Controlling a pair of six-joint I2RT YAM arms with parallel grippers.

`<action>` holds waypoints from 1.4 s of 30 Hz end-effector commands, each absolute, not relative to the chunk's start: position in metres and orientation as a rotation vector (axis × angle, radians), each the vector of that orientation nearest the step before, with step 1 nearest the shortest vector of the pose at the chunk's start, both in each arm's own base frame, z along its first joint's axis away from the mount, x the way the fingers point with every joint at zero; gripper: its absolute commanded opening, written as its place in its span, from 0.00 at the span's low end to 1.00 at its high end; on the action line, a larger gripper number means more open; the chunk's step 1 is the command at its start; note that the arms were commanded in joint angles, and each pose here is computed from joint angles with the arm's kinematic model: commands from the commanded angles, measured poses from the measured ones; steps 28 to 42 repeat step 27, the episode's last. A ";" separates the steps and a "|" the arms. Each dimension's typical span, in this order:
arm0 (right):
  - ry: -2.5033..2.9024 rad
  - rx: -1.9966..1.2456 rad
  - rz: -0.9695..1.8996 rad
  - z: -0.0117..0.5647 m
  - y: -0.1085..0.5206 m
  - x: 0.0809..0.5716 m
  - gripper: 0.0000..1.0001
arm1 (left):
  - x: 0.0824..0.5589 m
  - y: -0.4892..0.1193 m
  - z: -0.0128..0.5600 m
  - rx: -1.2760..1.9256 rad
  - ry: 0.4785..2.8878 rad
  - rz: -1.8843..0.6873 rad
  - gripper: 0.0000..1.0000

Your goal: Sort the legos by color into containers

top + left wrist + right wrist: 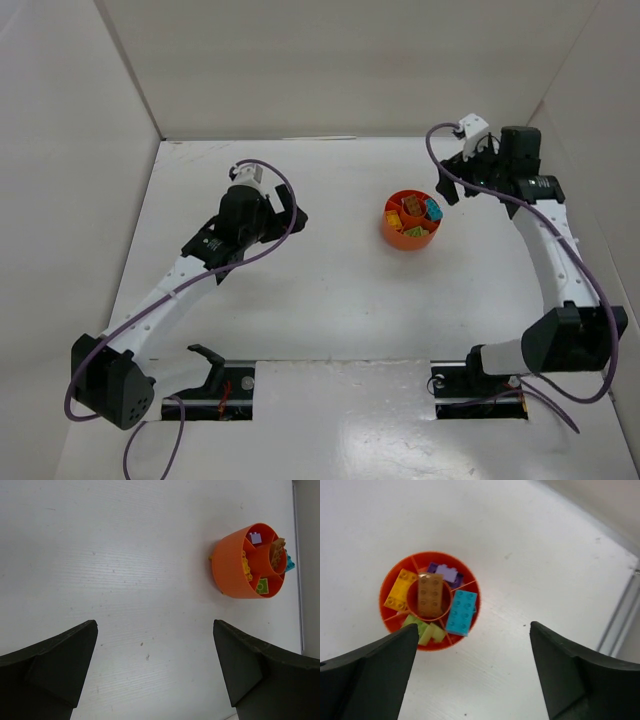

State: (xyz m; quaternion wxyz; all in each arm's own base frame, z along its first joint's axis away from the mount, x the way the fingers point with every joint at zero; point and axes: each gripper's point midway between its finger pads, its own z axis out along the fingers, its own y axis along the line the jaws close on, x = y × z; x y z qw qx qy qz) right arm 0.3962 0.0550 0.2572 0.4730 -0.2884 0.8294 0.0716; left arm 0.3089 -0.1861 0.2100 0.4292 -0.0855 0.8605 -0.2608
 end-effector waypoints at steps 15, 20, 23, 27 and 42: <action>1.914 0.065 -0.278 0.305 -0.054 0.314 1.00 | 0.253 -0.076 0.253 -0.636 1.941 -0.357 1.00; 1.936 0.098 -0.307 0.299 -0.060 0.306 1.00 | 0.245 -0.070 0.251 -0.651 1.937 -0.353 1.00; 1.933 0.105 -0.316 0.300 -0.061 0.301 1.00 | 0.243 -0.071 0.249 -0.646 1.952 -0.352 1.00; 1.924 0.090 -0.311 0.298 -0.060 0.301 1.00 | 0.242 -0.067 0.249 -0.654 1.952 -0.328 1.00; 1.924 0.090 -0.311 0.298 -0.060 0.301 1.00 | 0.242 -0.067 0.249 -0.654 1.952 -0.328 1.00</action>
